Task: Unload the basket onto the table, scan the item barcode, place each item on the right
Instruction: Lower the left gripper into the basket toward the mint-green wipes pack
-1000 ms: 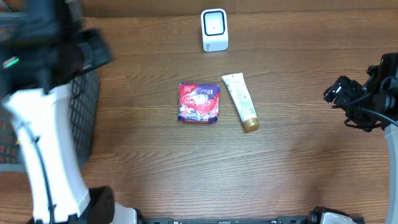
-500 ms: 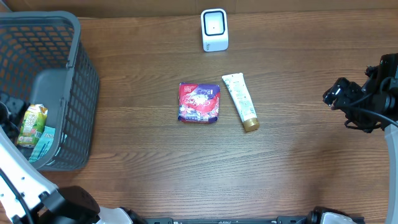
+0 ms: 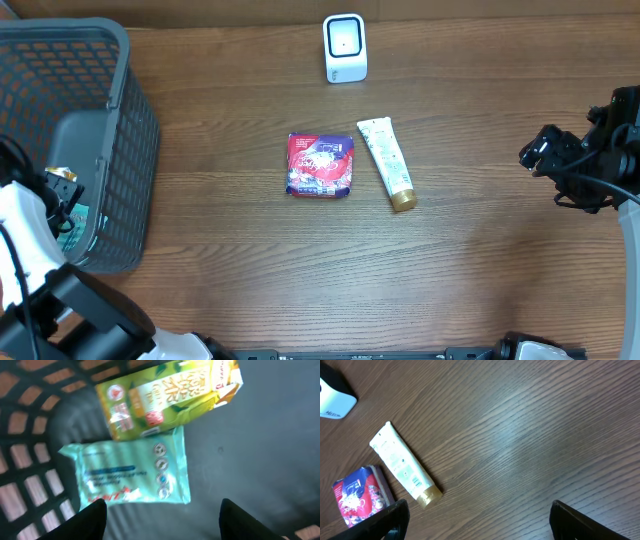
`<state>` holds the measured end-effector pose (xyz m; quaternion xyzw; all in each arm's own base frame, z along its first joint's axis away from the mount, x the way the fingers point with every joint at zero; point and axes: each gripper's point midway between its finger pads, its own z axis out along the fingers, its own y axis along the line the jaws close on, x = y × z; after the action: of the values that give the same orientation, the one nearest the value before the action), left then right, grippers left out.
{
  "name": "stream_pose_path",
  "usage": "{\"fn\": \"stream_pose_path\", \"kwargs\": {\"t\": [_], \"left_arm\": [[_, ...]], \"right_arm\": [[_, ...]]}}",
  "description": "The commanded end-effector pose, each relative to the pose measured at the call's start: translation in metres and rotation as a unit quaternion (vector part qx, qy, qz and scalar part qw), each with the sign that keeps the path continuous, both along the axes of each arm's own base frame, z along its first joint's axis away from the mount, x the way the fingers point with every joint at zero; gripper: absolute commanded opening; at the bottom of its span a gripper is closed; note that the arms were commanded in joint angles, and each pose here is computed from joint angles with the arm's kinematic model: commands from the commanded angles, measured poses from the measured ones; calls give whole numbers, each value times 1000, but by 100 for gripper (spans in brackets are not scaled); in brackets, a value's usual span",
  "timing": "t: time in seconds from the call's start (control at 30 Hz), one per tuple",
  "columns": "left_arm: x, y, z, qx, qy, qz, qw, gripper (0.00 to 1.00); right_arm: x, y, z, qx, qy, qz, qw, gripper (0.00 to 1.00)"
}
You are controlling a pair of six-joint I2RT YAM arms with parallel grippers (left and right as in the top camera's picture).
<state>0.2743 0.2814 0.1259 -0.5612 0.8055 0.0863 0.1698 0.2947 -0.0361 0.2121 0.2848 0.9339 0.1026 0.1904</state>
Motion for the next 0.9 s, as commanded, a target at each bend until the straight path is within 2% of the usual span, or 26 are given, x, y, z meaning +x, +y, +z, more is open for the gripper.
{"fn": "stream_pose_path", "kwargs": {"t": [0.0,0.1,0.23,0.7,0.8,0.87], "left_arm": [[1,0,-24,7,50,-21,998,64],[-13,-1,-50,-6,107,6,994,63],[-18,-5,-76,-31,137,5,990,62],[-15,-4,-115,-49,164,0,985,59],[-16,-5,-120,-54,169,0,984,50],[-16,-6,-121,-54,170,0,984,35]], "right_arm": [[4,-1,9,-3,-15,5,1000,90],[3,-1,8,-3,-13,5,1000,90],[2,0,8,-2,-11,5,1000,90],[-1,0,6,-1,-4,4,1000,90],[-1,0,6,-1,-4,4,1000,91],[-1,0,6,-1,-4,5,1000,93]]}}
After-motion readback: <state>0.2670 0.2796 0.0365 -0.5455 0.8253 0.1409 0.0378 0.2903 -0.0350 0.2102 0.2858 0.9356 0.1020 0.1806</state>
